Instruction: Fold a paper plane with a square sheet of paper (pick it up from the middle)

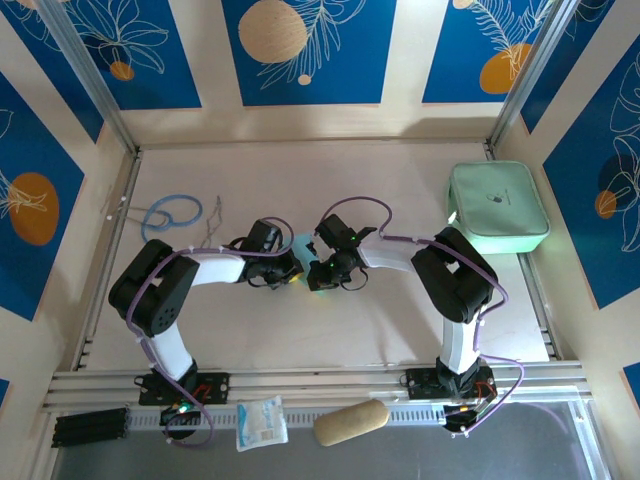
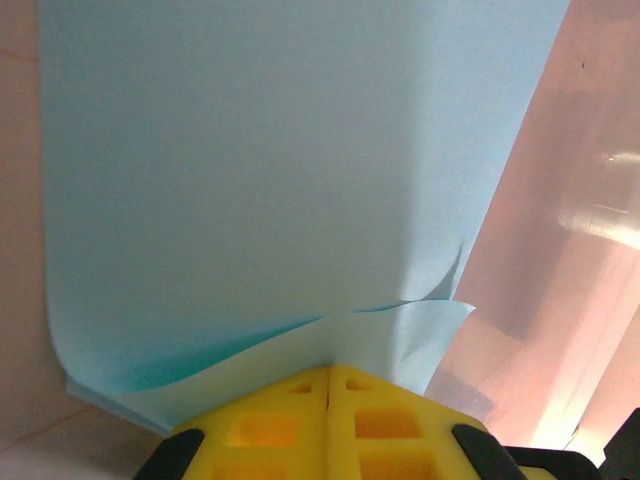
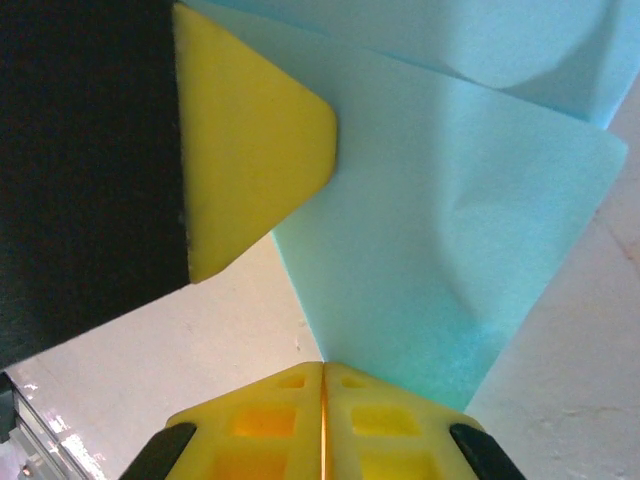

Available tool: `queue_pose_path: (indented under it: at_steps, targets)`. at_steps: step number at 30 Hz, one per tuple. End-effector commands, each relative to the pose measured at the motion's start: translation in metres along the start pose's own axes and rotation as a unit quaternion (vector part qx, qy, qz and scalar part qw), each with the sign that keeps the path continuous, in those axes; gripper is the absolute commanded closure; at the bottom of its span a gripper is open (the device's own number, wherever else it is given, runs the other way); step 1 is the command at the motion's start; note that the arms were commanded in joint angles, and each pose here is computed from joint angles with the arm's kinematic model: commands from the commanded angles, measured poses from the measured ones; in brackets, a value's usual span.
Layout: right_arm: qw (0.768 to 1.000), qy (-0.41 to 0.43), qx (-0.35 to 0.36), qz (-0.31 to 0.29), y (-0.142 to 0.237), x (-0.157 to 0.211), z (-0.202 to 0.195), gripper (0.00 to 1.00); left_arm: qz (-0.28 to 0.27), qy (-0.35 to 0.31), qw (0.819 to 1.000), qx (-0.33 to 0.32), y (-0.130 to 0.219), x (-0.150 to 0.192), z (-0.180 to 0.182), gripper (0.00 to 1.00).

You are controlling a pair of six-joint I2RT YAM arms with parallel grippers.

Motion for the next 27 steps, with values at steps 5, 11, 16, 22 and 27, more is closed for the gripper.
queue_pose_path:
  at_steps: [5,11,16,22,27]
  targets:
    - [1.000,-0.008,0.000,0.030,-0.008,0.004,-0.006,0.91,0.019,0.021,0.997,-0.070,-0.010,0.012,0.029,0.93]
    - [0.999,-0.011,0.003,0.037,-0.010,0.005,-0.009,0.91,0.019,0.023,0.997,-0.073,-0.010,0.012,0.030,0.93]
    - [1.000,-0.007,-0.011,0.027,0.000,0.004,-0.003,0.91,0.019,0.023,0.997,-0.072,-0.010,0.011,0.031,0.93]
    - [1.000,-0.006,-0.025,0.019,0.012,0.007,0.001,0.90,0.019,0.023,0.997,-0.072,-0.009,0.011,0.030,0.93]
    - [0.999,-0.014,-0.021,0.032,0.008,0.013,-0.006,0.90,0.019,0.021,0.997,-0.070,-0.009,0.011,0.029,0.93]
Point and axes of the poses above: each hand's point on the last joint's axis, 136 mm out from that joint toward the fingers, its own y axis back along the fingers, its own z axis along the line the jaws close on, x = y × z, the point moved 10 cm from there along y, back along the fingers, and after that the axes turned 3 degrees about -y, right-handed, at the moved point
